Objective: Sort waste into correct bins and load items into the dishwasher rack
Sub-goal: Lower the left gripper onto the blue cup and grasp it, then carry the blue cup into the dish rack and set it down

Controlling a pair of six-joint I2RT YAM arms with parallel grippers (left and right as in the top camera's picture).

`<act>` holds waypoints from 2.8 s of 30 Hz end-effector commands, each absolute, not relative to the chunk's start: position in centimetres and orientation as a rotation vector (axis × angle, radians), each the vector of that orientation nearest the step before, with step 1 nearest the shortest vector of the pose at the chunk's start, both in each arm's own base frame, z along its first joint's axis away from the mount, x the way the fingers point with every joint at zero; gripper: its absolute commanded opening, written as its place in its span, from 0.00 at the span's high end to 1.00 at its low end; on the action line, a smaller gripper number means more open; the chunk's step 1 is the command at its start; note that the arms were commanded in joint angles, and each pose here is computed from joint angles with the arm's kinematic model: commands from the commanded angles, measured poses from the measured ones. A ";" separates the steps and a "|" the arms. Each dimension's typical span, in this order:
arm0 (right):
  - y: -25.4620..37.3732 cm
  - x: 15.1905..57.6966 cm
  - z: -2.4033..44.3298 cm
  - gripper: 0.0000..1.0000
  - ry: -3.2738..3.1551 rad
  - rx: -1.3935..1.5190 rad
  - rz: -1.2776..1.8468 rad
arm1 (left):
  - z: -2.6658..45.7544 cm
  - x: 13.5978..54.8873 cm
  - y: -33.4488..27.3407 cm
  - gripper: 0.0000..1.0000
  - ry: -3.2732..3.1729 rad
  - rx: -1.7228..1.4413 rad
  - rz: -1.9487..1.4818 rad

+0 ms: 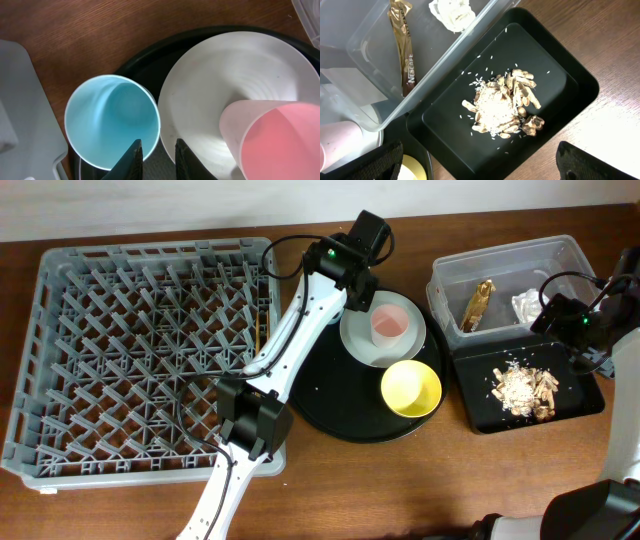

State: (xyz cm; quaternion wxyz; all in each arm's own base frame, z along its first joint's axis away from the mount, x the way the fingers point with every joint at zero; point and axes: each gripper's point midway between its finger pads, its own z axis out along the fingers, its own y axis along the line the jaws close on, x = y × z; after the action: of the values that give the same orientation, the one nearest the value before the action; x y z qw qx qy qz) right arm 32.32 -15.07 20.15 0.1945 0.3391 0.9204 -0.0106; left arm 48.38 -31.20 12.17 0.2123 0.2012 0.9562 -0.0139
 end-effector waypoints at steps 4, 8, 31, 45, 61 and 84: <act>-15.1 32.2 20.8 0.01 2.557 0.958 -0.028 | 11.4 48.5 -31.2 0.78 2.657 0.582 -0.010; -15.1 32.2 20.8 0.01 2.557 0.958 -0.028 | 7.9 48.4 -31.1 0.78 2.712 0.601 0.023; -15.1 32.2 20.8 0.01 2.557 0.958 -0.028 | 12.2 49.2 -29.1 1.00 2.620 0.544 0.167; -15.1 32.2 20.8 0.01 2.557 0.958 -0.028 | 23.6 47.8 -30.7 1.00 2.496 0.546 -0.408; -15.1 32.2 20.8 0.01 2.557 0.958 -0.028 | 31.3 49.6 -11.2 1.00 2.154 0.237 -1.693; -15.1 32.2 20.8 0.01 2.557 0.958 -0.028 | 10.8 49.8 -6.3 1.00 2.535 -0.138 -1.623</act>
State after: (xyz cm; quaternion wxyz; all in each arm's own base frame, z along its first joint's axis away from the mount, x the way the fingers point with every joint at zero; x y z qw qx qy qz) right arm 32.32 -15.07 20.15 0.1945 0.3390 0.9204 -0.0106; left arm 50.23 -7.64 15.22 0.0790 -0.0448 0.7776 -0.6222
